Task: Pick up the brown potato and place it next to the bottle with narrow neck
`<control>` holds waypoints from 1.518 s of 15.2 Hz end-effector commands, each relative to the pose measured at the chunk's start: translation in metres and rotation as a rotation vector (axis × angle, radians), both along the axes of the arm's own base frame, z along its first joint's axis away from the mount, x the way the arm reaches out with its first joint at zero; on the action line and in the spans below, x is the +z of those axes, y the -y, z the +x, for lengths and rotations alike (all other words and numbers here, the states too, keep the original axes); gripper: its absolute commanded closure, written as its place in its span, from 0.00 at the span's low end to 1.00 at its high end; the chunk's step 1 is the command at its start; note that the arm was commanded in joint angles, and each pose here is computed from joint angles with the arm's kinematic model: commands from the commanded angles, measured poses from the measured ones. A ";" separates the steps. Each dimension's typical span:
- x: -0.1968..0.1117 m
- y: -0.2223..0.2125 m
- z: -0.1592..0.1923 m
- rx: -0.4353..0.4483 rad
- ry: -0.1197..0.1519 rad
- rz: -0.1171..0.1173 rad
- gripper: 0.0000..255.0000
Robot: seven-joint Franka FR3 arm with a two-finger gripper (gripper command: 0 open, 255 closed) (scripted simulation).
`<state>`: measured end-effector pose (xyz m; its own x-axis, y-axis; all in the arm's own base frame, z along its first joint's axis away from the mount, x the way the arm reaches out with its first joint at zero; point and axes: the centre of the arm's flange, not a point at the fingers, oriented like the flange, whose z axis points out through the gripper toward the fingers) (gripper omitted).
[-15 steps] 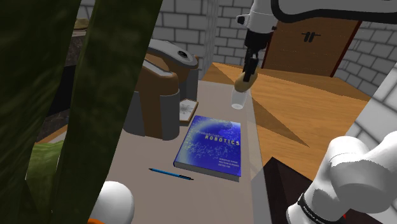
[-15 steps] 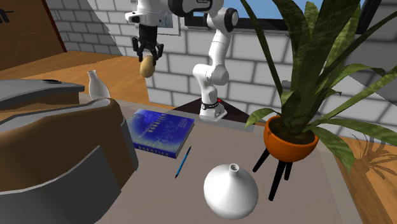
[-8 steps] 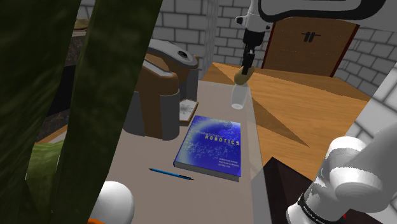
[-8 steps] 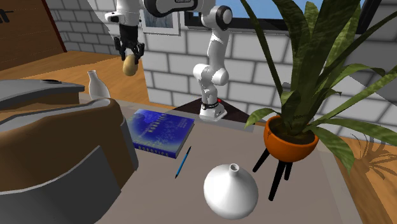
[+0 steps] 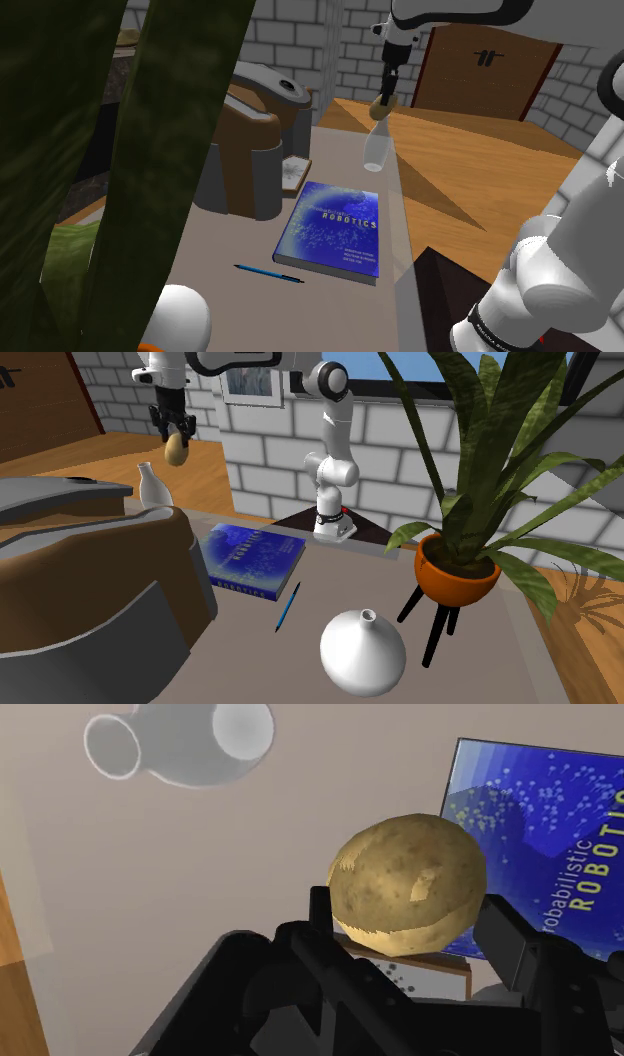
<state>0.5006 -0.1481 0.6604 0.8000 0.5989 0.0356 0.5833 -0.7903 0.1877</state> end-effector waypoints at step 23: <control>-0.093 0.074 0.053 0.001 0.001 -0.001 1.00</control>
<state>0.5532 -0.2227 0.5730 0.7992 0.6000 0.0352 0.5843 -0.7894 0.1885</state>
